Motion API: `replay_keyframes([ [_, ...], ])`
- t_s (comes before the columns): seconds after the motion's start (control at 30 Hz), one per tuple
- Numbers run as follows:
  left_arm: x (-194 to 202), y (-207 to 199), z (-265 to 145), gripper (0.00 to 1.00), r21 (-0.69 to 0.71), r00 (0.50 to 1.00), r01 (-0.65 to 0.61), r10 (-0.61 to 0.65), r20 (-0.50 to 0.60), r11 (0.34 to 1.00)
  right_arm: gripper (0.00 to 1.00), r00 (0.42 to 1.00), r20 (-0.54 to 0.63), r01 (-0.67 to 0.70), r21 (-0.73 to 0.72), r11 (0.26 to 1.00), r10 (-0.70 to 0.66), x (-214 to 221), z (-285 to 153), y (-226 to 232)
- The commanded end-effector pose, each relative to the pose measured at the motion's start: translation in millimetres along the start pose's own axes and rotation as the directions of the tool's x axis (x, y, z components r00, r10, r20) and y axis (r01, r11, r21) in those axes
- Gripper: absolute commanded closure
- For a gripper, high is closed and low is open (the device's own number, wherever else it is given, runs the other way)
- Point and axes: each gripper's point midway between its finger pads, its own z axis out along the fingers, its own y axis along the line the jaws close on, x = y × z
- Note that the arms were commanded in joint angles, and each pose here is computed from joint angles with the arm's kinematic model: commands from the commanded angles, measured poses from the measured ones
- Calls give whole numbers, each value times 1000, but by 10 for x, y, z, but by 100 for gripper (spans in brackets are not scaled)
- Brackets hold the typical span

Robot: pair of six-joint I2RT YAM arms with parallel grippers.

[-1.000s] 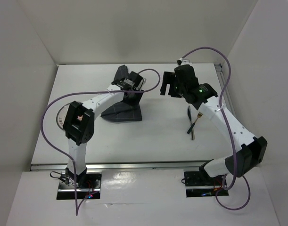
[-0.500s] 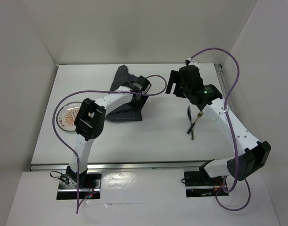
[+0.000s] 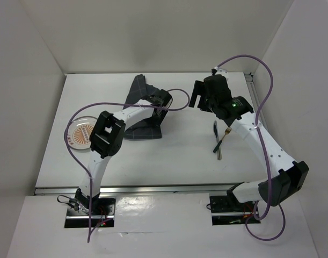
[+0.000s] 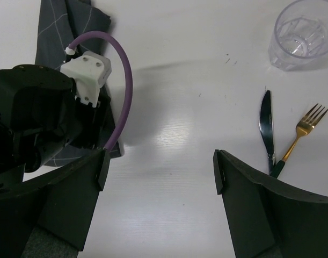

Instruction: Set the dinner table for one person

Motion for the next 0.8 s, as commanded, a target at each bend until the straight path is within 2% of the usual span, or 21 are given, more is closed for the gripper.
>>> replay_keyframes([
  [0.0, -126, 63, -59, 45, -25, 999, 3, -3, 33, 1000, 10, 999, 30, -19, 21, 1000, 18, -93, -96, -67],
  [0.1, -189, 71, -104, 43, -23, 999, 8, -6, 46, 1000, 10, 999, 22, -25, 25, 999, 24, -73, -99, -75],
  [0.2, -176, 67, -164, 27, -12, 999, 6, -5, 41, 1000, 10, 999, 30, -28, 20, 999, 27, -92, -129, -76],
  [0.27, -197, 55, -202, 18, 1, 999, 8, -8, 49, 1000, 10, 999, 35, -28, 28, 999, 27, -100, -161, -102],
  [0.3, -224, 42, -252, 17, 16, 998, 10, -11, 59, 1000, 10, 999, 35, -28, 28, 999, 27, -100, -161, -102],
  [0.4, -223, 28, -253, 17, 26, 998, 0, -2, 59, 1000, 10, 999, 34, -37, 29, 999, 36, -96, -194, -113],
  [0.6, -166, 71, -151, 28, -34, 999, -31, 32, 38, 999, 10, 999, 34, -37, 29, 999, 36, -81, -209, -126],
  [0.77, -143, 94, -110, 32, -57, 999, -15, 17, 30, 998, 10, 999, 26, -34, 33, 999, 33, -62, -212, -139],
])
